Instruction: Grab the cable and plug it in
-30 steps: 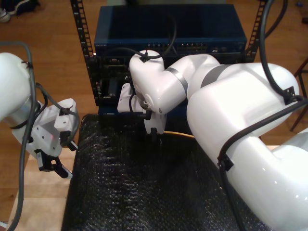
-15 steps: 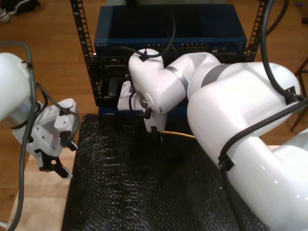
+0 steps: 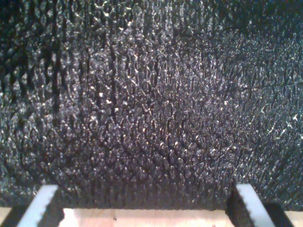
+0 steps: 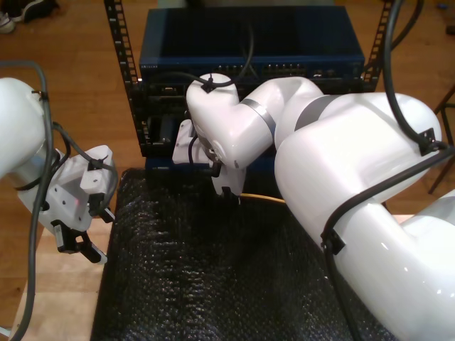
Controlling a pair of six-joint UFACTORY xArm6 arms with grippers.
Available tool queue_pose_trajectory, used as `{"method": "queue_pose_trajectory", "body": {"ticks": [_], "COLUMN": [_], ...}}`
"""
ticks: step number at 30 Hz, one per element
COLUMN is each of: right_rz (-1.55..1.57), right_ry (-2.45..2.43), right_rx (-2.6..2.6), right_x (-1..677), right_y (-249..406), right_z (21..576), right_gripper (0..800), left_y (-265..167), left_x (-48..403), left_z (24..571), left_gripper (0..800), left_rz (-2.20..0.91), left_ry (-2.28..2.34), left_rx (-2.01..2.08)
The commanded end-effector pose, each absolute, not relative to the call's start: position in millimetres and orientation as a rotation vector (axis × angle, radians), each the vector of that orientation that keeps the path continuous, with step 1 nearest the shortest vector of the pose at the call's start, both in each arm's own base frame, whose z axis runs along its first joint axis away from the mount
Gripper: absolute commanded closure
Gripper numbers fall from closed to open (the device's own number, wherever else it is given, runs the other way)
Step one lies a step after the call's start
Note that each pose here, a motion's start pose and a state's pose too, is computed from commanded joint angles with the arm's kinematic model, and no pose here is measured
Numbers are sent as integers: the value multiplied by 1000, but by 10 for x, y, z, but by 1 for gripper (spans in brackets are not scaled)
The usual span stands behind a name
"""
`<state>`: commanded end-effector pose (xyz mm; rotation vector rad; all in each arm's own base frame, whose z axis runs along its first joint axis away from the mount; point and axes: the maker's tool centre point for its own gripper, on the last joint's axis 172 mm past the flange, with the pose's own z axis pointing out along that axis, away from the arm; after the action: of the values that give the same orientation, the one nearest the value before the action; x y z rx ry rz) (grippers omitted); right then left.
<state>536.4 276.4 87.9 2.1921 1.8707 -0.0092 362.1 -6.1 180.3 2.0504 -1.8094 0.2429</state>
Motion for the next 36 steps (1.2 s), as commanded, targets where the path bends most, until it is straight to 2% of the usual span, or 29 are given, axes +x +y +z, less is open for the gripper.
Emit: {"method": "queue_pose_trajectory", "body": {"ticks": [31,36], "right_rz": [-16,-14], "right_ry": [1877,1879], "right_rx": [2179,2177], "right_x": [5288,5286], "right_y": [2840,2850], "right_z": [859,868], "right_gripper": [535,579], "left_y": [-61,-61], "left_x": [3621,3621], "left_z": [1803,1803], "left_gripper": [0,0], "left_rz": [243,243], "left_ry": [-1809,-1809], "left_rx": [2050,2050]}}
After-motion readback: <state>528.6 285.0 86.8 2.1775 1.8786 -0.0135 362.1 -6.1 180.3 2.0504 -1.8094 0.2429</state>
